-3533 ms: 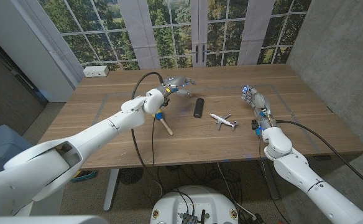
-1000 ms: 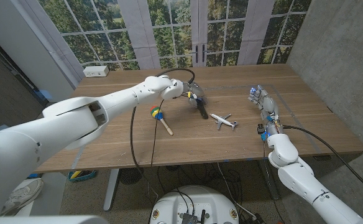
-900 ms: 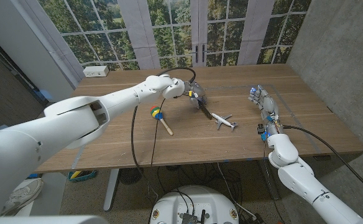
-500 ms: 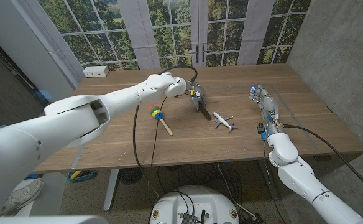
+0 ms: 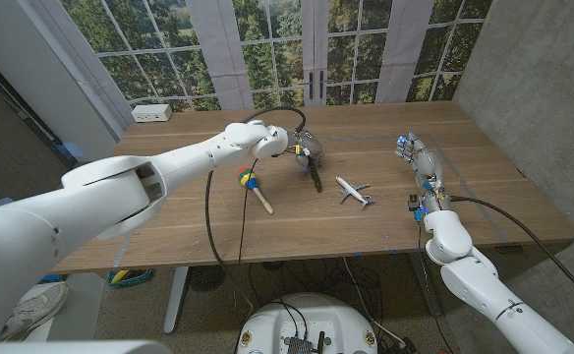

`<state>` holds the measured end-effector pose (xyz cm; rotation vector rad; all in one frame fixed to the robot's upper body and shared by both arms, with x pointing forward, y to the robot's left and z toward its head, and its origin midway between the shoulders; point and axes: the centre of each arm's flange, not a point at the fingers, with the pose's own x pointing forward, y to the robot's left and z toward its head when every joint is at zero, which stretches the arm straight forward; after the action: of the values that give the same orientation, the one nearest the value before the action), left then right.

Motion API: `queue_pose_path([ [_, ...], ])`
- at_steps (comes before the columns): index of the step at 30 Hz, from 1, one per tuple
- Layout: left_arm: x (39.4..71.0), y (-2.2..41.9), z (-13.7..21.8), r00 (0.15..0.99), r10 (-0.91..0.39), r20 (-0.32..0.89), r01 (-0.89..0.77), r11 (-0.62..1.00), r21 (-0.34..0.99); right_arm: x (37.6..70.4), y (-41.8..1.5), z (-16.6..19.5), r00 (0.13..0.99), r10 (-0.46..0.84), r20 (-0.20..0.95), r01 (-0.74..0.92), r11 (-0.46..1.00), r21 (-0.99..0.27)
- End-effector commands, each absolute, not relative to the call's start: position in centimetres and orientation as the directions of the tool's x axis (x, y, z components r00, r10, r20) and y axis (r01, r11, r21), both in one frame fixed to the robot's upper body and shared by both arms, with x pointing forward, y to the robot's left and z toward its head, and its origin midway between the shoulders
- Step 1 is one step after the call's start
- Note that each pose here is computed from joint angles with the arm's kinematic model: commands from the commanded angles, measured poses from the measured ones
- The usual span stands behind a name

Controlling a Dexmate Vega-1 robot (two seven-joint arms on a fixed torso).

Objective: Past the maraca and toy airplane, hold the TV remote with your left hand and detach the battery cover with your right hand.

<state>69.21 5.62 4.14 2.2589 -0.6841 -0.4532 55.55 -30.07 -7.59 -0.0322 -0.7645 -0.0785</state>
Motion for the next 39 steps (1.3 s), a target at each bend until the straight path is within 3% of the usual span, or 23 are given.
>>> queue_pose_path([
  [1, 68.2, 7.1, 4.8, 0.698, -0.714, 0.048, -0.431, -0.366, 0.825, 55.2, -29.8, -7.4, 0.72, -0.06, 0.692, 0.098, 0.995, -0.015],
  [9, 67.5, 9.3, 5.6, 0.665, -0.681, 0.307, -0.487, -0.083, 0.869, 55.0, -29.4, -7.2, 0.726, -0.061, 0.685, 0.117, 0.992, -0.036],
  [12, 67.3, 9.8, 5.6, 0.663, -0.661, 0.351, -0.497, -0.038, 0.867, 55.0, -29.2, -7.1, 0.728, -0.06, 0.683, 0.12, 0.992, -0.041],
  [39, 65.7, 13.3, 6.6, 0.63, -0.486, 0.606, -0.544, 0.281, 0.791, 54.5, -26.7, -5.1, 0.725, -0.025, 0.688, 0.205, 0.962, -0.181],
])
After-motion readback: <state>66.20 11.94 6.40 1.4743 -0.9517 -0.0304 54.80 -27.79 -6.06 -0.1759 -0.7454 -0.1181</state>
